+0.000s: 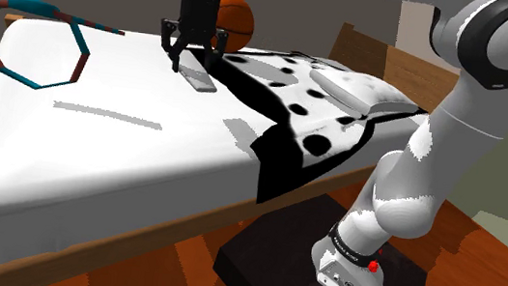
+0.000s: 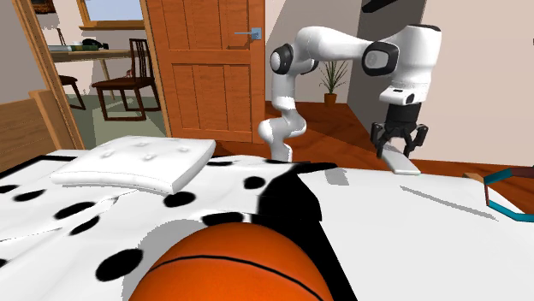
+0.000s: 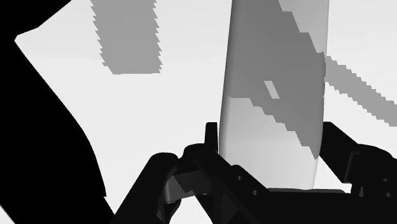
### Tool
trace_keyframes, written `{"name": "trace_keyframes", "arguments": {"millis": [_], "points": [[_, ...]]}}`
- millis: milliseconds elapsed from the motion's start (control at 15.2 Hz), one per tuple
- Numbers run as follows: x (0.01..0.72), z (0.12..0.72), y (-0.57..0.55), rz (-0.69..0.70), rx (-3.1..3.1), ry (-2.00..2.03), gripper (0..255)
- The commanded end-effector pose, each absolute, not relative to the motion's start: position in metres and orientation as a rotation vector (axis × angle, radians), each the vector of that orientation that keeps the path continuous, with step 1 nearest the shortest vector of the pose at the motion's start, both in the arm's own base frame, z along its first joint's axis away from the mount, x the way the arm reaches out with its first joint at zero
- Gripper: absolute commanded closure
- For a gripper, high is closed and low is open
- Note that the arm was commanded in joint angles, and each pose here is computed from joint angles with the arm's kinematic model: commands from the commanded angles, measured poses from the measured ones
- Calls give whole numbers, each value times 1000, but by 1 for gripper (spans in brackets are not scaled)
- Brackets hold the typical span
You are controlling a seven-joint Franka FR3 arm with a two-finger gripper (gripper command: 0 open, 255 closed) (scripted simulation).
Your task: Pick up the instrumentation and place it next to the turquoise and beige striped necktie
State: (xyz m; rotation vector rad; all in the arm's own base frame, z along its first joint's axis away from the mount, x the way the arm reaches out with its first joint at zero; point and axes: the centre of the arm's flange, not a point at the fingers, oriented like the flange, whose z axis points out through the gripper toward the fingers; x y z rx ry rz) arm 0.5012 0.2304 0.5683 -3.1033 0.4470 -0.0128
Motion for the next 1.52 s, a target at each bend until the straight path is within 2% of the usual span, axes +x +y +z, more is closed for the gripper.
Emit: {"name": "trace_keyframes", "arguments": {"millis": [0, 1056, 1452], "points": [[500, 558, 231, -14, -3103, 447, 255], [500, 473, 231, -14, -3103, 447, 255], [500, 473, 231, -14, -3103, 447, 255]]}}
